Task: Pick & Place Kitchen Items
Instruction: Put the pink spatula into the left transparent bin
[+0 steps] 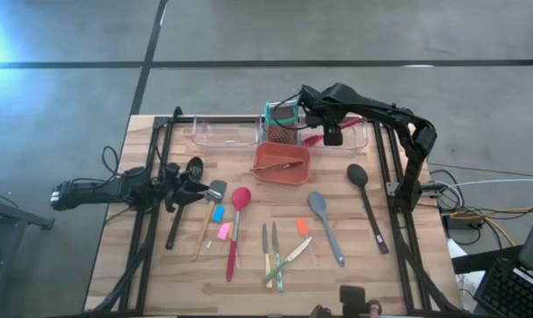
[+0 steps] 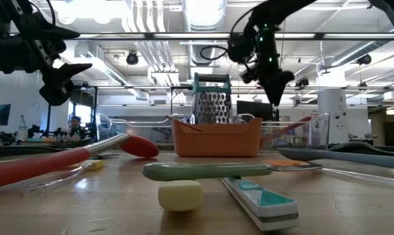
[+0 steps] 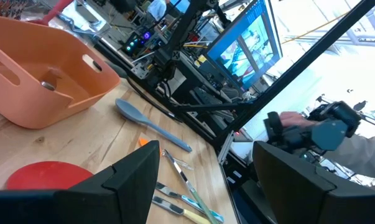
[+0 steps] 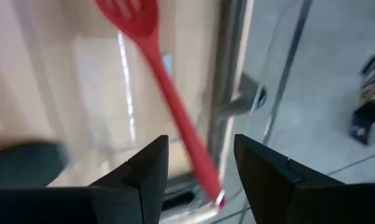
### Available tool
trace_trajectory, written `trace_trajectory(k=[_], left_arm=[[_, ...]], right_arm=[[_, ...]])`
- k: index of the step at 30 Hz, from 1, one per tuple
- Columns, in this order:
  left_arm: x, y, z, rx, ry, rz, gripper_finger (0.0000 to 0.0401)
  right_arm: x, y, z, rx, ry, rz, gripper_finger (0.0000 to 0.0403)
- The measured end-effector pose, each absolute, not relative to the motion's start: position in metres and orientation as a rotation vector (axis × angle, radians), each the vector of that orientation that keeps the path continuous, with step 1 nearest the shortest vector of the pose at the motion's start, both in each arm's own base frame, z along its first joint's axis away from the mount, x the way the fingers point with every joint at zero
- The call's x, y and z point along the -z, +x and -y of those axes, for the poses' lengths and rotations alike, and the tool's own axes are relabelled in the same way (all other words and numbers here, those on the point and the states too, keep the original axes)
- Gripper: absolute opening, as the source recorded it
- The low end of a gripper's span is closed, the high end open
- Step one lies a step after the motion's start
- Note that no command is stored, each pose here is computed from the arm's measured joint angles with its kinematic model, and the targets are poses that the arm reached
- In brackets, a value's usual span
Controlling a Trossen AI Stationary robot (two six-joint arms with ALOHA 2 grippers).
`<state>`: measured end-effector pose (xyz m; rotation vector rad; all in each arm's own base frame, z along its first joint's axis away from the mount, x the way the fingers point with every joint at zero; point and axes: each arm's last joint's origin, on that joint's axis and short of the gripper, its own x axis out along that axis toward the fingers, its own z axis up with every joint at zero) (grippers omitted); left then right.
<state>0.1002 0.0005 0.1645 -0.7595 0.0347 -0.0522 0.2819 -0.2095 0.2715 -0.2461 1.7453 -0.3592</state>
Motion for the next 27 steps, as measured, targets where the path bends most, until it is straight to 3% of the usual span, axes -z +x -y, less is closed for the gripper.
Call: trace_trajectory(k=[8,17,24,27], left_arm=[[-0.165,0.100,-0.001,0.052,-0.760,-0.034,0.0264],[-0.164,0.100,-0.001,0.052,-0.760,-0.035,0.0264],[-0.165,0.100,-0.001,0.052,-0.760,-0.034,0.0264],[-0.168,0.100,-0.001,0.060,-0.865,-0.002,0.0264]], right_arm=[[-0.314,0.283,0.185,0.356,-0.004,-1.695,0.0157],[-0.383,0.276,0.141,0.344,0.144,-1.359,0.0137],[-0.426,0.247,0.093,0.358,0.194,-1.172,0.0122],[-0.439,0.230,0.072,0.349,0.213,-1.107,0.0116]])
